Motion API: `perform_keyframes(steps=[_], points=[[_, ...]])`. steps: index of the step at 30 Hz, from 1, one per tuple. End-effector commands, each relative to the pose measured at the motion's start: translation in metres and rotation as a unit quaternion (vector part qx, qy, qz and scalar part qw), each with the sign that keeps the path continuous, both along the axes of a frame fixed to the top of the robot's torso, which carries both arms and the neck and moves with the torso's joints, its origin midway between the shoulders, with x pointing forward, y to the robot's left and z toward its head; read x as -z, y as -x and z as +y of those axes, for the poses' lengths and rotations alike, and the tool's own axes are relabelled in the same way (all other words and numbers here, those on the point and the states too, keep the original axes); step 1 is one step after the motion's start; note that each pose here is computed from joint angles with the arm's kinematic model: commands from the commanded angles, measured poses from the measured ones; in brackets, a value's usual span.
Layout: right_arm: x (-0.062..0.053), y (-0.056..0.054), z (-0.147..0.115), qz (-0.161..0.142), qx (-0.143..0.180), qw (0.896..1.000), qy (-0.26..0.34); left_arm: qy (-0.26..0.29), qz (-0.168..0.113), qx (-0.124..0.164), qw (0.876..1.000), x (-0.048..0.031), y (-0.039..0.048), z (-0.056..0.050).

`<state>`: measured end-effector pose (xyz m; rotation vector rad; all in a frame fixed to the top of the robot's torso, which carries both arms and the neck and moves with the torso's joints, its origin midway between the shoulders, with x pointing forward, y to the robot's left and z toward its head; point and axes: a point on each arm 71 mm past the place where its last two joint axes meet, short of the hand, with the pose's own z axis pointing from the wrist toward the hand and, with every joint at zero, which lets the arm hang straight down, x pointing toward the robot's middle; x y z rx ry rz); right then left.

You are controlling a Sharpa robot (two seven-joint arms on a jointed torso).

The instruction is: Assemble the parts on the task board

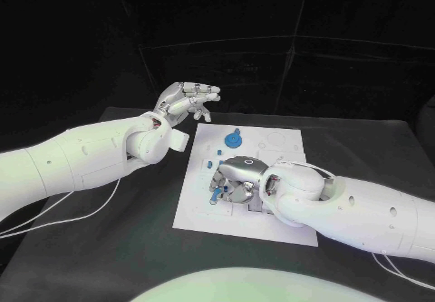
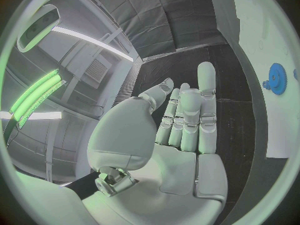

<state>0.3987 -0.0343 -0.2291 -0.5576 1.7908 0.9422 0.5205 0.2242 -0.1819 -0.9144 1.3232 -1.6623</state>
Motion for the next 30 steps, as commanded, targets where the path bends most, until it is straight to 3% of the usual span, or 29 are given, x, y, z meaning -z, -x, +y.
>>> perform_keyframes(steps=[1, 18, 30], points=[[0.0015, 0.0004, 0.0019, -0.007, -0.007, 1.000, 0.015, 0.004, -0.002, 0.006, 1.000, -0.0012, 0.0000, -0.0014], [0.0067, 0.0014, 0.0064, -0.003, -0.012, 1.000, 0.023, 0.005, -0.001, 0.007, 1.000, -0.0010, -0.0002, -0.0016], [0.0062, 0.0014, 0.0091, -0.018, -0.012, 1.000, 0.021, 0.004, -0.001, 0.007, 1.000, -0.0009, -0.0005, -0.0016]])
